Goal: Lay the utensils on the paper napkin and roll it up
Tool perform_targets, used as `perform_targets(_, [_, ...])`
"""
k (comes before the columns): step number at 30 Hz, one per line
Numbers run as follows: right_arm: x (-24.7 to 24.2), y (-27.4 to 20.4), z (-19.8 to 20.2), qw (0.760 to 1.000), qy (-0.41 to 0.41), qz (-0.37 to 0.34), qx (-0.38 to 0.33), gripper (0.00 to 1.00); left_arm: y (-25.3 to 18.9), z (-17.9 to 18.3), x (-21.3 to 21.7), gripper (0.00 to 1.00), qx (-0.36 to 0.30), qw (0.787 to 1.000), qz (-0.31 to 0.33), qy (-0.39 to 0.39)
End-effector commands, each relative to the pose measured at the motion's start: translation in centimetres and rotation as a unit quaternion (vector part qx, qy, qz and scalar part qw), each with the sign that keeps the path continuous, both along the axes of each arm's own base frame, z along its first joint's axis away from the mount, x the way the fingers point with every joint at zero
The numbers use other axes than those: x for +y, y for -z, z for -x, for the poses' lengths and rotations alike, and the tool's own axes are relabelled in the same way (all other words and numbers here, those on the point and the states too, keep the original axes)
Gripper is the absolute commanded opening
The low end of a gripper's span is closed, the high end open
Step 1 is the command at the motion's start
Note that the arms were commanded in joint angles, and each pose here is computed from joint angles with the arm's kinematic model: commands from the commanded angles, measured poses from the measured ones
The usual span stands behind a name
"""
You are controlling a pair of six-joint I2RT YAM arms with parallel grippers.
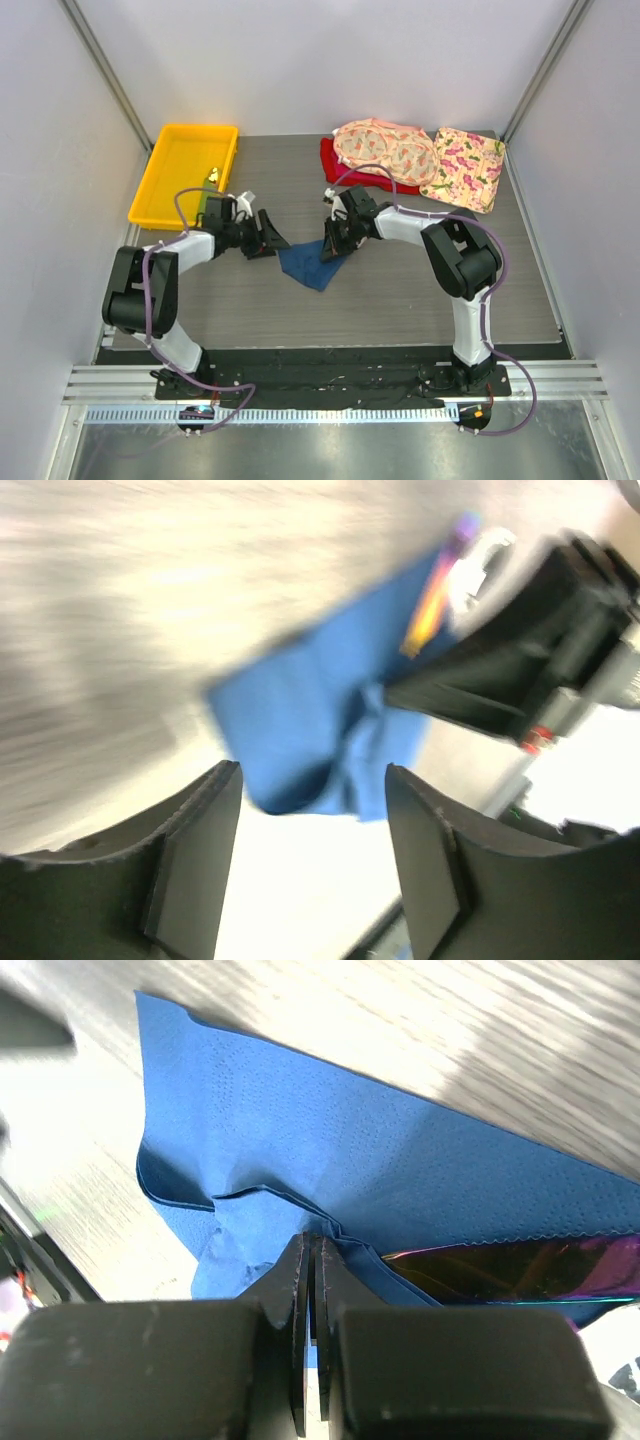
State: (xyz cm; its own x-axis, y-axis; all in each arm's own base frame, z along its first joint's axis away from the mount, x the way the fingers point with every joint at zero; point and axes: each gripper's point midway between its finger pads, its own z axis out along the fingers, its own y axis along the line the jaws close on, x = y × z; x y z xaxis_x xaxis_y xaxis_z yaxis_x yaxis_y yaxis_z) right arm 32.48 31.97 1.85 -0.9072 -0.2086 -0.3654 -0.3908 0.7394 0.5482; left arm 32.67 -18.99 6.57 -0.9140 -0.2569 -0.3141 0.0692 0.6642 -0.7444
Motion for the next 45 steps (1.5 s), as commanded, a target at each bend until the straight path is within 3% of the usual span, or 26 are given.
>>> perform_targets(1, [-0.9, 4.2, 3.0, 0.996, -0.078, 0.046, 0.009, 0.02, 0.8, -0.9, 3.2, 0.65, -0.023, 0.995, -0.094, 0.006])
perform_targets(3, [-0.7, 4.3, 3.4, 0.993, -0.115, 0.038, -0.003, 0.02, 1.6, -0.9, 3.3, 0.66, -0.012, 0.995, -0.102, 0.013])
perform_targets(5, [-0.6, 4.2, 3.4, 0.99, -0.138, 0.035, -0.015, 0.02, 1.1, -0.6, 2.3, 0.65, -0.012, 0.997, -0.069, 0.035])
perform_targets(8, [-0.5, 4.3, 3.7, 0.983, -0.181, 0.029, -0.026, 0.02, -2.0, 0.2, -0.9, 0.58, -0.05, 0.995, 0.036, 0.074])
perform_targets(9, [-0.5, 4.4, 3.9, 0.98, -0.195, 0.024, -0.029, 0.02, -2.7, 0.5, -1.5, 0.51, -0.059, 0.993, 0.053, 0.082])
perform_targets(14, [0.4, 4.0, 4.0, 0.971, -0.236, -0.002, -0.036, 0.01, -3.0, 3.8, -5.2, 0.38, -0.047, 0.985, 0.106, 0.127])
perform_targets(15, [0.6, 3.9, 3.9, 0.97, -0.241, -0.005, -0.038, 0.01, -2.5, 3.9, -5.4, 0.33, -0.044, 0.986, 0.1, 0.123])
perform_targets(25, [0.9, 4.1, 2.3, 0.963, -0.262, 0.005, -0.065, 0.01, 3.1, 2.5, -6.7, 0.25, 0.02, 0.996, 0.049, 0.066])
perform_targets(35, [2.1, 4.1, -0.7, 0.967, -0.237, 0.023, -0.091, 0.01, 7.5, 4.0, -7.4, 0.13, 0.084, 0.996, 0.017, 0.039])
perform_targets(38, [2.2, 2.7, -1.6, 0.973, -0.211, 0.02, -0.094, 0.02, 8.1, 3.8, -7.3, 0.1, 0.093, 0.995, 0.01, 0.024])
perform_targets(45, [1.9, -5.5, -4.0, 0.99, -0.094, -0.054, -0.085, 0.12, 8.2, 3.9, -6.8, 0.07, 0.088, 0.996, -0.009, 0.031])
